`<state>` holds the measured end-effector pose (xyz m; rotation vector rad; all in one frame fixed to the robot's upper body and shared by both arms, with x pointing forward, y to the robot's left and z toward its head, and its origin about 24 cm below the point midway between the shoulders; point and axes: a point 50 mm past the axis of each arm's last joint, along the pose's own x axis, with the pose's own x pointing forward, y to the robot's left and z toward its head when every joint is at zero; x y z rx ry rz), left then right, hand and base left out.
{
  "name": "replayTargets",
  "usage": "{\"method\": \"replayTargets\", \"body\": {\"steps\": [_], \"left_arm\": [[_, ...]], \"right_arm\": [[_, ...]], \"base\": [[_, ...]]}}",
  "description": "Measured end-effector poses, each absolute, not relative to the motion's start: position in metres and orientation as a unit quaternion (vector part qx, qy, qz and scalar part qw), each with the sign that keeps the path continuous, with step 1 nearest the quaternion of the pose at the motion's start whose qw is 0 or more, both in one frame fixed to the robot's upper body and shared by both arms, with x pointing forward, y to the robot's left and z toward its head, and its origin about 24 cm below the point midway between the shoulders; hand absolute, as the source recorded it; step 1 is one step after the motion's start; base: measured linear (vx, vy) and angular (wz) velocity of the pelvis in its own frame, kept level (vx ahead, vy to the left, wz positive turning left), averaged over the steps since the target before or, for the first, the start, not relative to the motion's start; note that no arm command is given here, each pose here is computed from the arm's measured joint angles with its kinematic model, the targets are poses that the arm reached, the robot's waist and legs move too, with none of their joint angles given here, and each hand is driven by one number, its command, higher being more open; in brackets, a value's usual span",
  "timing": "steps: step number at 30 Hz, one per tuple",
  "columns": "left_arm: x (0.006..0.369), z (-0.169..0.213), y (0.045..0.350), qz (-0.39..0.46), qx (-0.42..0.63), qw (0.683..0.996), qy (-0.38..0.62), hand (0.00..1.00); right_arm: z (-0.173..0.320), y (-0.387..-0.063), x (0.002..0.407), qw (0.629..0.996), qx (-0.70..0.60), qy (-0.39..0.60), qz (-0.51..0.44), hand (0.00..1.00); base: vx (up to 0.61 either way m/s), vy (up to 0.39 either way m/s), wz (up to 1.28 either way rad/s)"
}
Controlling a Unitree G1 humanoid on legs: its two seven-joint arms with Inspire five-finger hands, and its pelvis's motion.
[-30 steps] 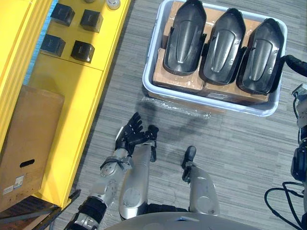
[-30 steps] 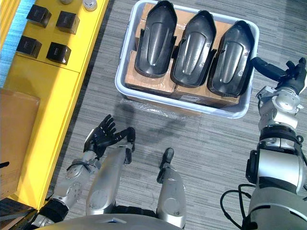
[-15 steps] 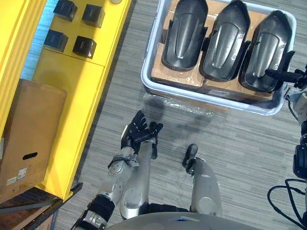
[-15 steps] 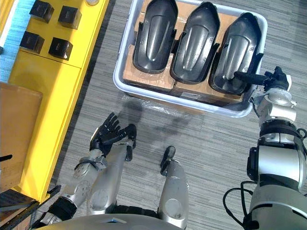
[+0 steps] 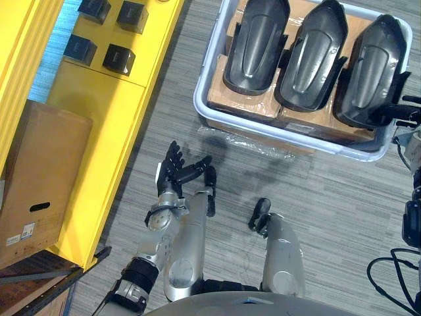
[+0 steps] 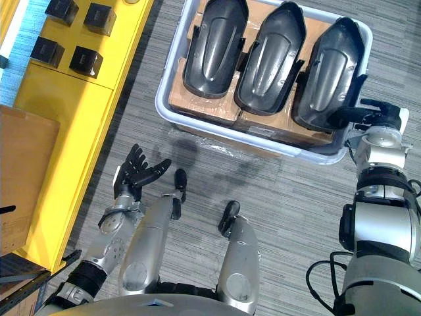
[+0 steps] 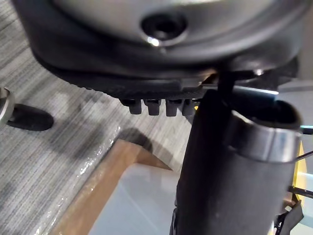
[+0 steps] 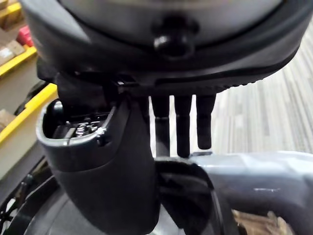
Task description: Walk over and take three plastic housings, then place them on the shelf
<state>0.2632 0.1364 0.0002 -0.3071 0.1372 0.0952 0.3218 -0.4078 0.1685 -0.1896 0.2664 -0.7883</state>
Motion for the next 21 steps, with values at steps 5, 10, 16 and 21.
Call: {"method": "replayTargets", "body": {"steps": [5, 10, 16, 21], "left_arm": [[0.264, 0.007, 0.134, 0.026, -0.157, 0.986, 0.054, 1.0], [0.263, 0.006, 0.135, 0.018, -0.155, 0.986, 0.054, 1.0], [0.263, 0.005, 0.145, 0.038, -0.138, 0.988, 0.057, 1.0], [0.256, 0.004, 0.153, 0.053, -0.141, 0.987, 0.053, 1.0]], "right_arm": [[0.149, -0.404, 0.32, 0.913, -0.068, 0.156, -0.371, 0.0], [0.142, -0.401, 0.32, 0.913, -0.055, 0.159, -0.372, 0.0], [0.132, -0.404, 0.314, 0.903, -0.05, 0.158, -0.397, 0.0], [0.121, -0.403, 0.307, 0.885, -0.056, 0.12, -0.446, 0.0]], "base": [[0.0, -0.012, -0.01], [-0.02, -0.016, 0.03], [-0.01, -0.01, 0.04], [0.01, -0.005, 0.01]]}}
